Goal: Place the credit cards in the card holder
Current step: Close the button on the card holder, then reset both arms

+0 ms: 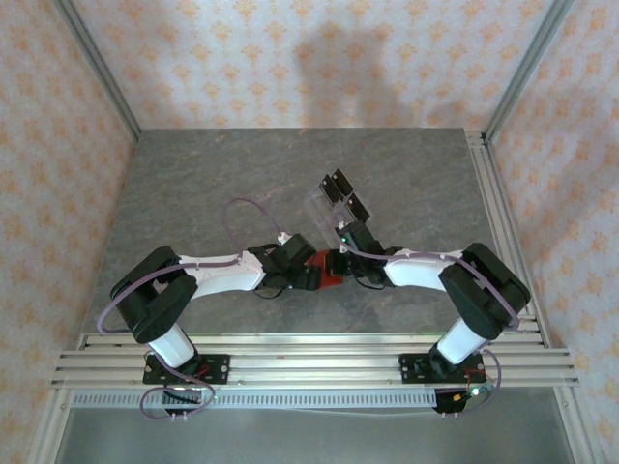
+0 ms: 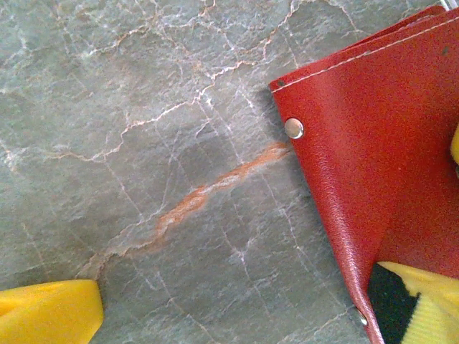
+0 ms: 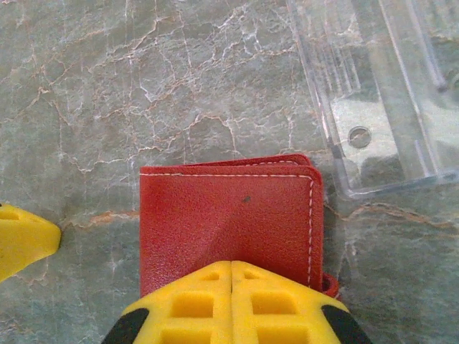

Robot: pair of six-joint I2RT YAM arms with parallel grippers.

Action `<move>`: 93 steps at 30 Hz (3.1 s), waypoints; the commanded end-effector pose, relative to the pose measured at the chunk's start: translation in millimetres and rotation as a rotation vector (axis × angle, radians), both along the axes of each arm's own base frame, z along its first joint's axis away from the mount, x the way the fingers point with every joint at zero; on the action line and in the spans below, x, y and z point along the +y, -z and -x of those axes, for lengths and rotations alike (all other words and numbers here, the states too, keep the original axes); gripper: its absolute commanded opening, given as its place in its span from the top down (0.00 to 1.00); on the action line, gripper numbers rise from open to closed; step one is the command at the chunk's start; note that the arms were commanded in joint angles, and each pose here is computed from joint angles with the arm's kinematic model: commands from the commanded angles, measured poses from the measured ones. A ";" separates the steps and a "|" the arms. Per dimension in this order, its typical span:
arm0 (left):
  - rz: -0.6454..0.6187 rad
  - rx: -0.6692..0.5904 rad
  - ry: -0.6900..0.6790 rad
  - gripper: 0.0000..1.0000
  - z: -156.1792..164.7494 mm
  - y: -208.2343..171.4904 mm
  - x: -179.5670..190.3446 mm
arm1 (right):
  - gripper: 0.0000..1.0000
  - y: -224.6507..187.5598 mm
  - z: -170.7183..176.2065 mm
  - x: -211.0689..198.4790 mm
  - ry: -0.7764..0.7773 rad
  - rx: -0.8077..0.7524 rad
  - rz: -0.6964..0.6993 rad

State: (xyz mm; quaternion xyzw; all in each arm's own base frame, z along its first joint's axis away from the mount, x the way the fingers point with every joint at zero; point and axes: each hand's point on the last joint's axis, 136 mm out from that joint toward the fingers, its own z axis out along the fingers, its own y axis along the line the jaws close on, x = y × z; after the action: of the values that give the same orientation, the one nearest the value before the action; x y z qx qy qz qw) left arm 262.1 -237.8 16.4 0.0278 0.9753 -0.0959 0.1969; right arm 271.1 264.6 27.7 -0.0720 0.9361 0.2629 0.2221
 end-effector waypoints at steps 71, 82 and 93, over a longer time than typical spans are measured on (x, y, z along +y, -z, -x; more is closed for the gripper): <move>-0.072 -0.307 -0.112 0.00 -45.1 -112.0 62.4 | 0.01 -167.3 -42.8 -91.5 0.330 -0.122 0.023; -0.277 -0.692 -0.520 0.00 -71.4 -217.1 227.3 | 0.01 -186.1 -83.0 -248.3 0.721 -0.206 0.224; -0.427 -0.762 -0.604 0.00 -85.2 -161.8 298.0 | 0.01 -143.2 -93.8 -325.8 0.902 -0.437 0.495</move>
State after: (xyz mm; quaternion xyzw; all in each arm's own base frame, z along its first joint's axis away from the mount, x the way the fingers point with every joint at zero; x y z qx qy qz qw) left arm 338.2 52.6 183.8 -0.1917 0.8106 0.1718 0.5261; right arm 352.4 -40.0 155.1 0.2384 0.8731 -0.0504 0.4222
